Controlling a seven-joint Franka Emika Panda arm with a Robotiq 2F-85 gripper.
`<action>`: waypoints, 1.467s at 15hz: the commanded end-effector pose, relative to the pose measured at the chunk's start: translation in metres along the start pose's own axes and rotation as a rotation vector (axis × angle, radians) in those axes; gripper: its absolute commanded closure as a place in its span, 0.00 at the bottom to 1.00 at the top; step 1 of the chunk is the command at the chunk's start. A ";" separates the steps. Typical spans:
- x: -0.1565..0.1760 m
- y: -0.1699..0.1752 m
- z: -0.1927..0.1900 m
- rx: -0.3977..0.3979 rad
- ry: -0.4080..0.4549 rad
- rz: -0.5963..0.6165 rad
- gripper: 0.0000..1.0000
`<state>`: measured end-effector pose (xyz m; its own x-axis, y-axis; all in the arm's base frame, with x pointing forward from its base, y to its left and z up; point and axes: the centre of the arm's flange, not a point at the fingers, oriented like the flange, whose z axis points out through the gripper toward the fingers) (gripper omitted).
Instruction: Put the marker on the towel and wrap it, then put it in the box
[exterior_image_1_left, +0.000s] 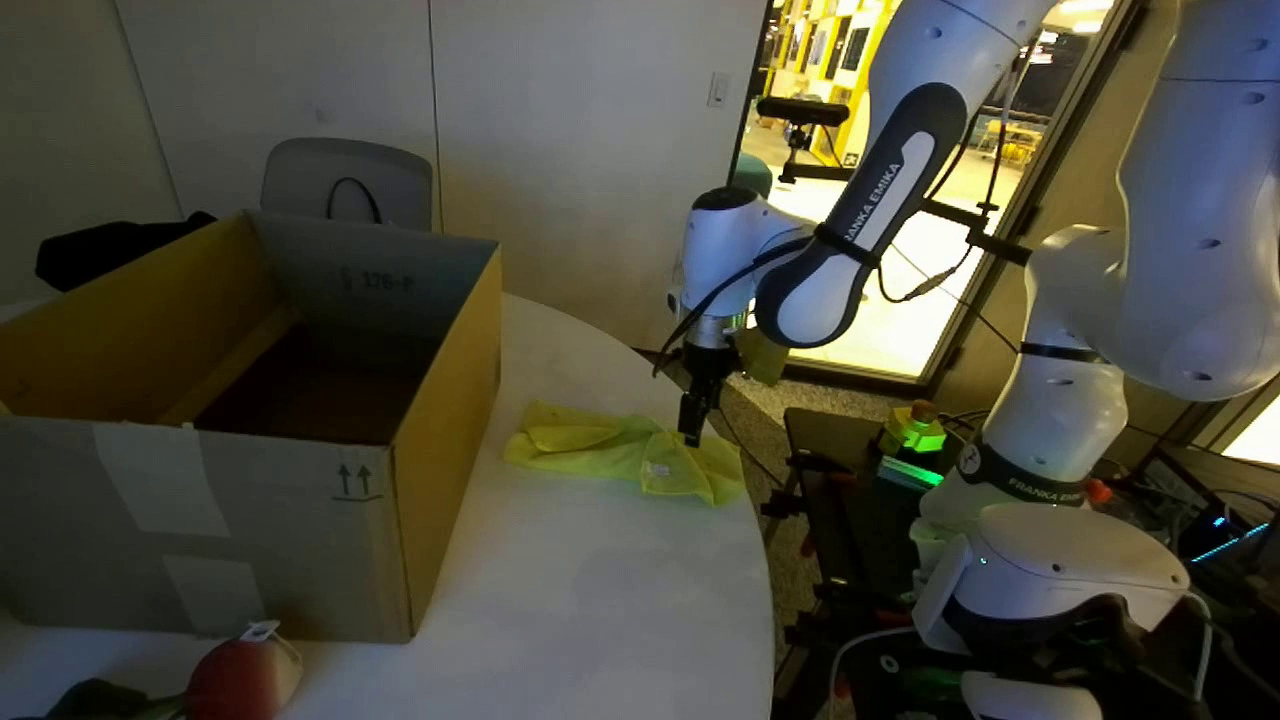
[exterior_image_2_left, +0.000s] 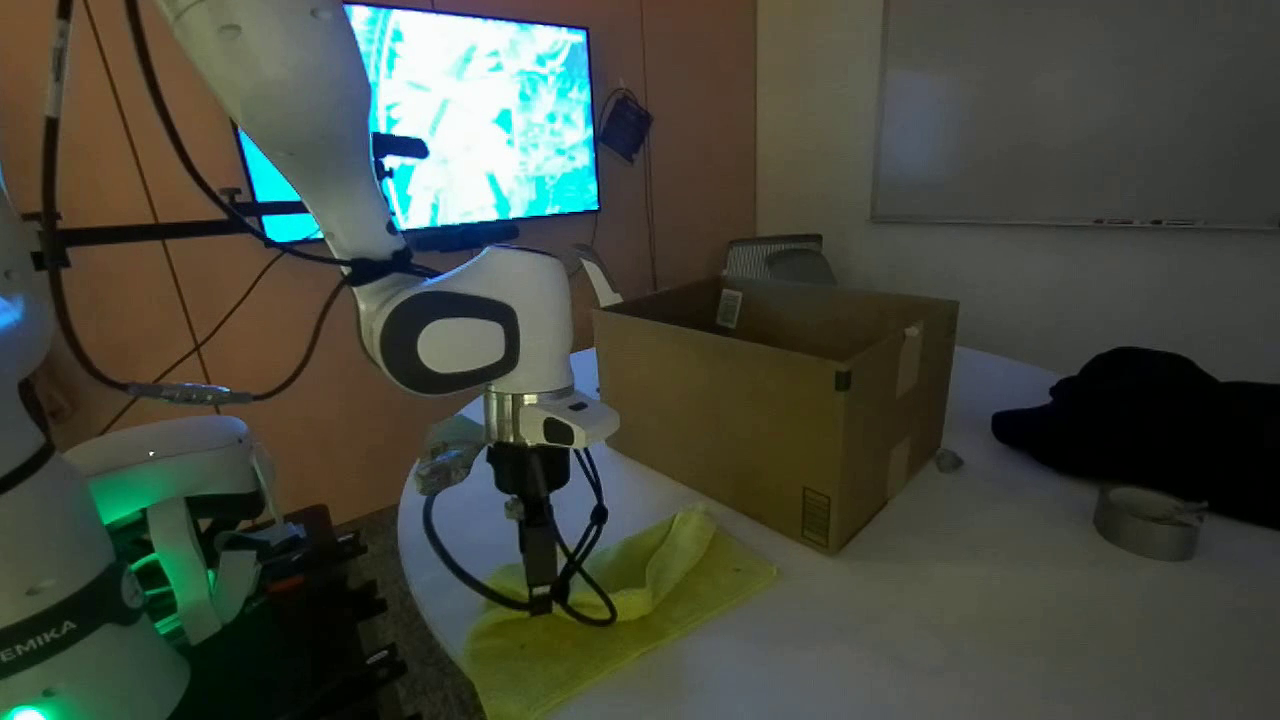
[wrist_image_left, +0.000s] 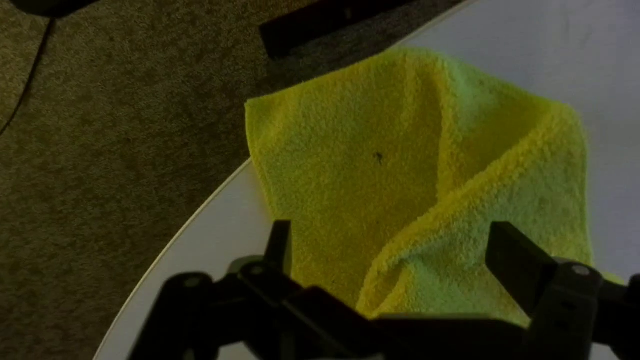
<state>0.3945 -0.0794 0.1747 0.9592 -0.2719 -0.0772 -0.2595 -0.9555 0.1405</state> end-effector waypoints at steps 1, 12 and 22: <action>-0.026 0.004 0.002 0.033 -0.023 -0.148 0.00; -0.036 -0.042 0.042 -0.095 -0.019 -0.311 0.00; -0.030 -0.047 0.077 -0.108 0.004 -0.227 0.00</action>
<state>0.3666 -0.0313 0.1120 0.9879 -0.0386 -0.1500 -0.0036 -0.9739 0.2269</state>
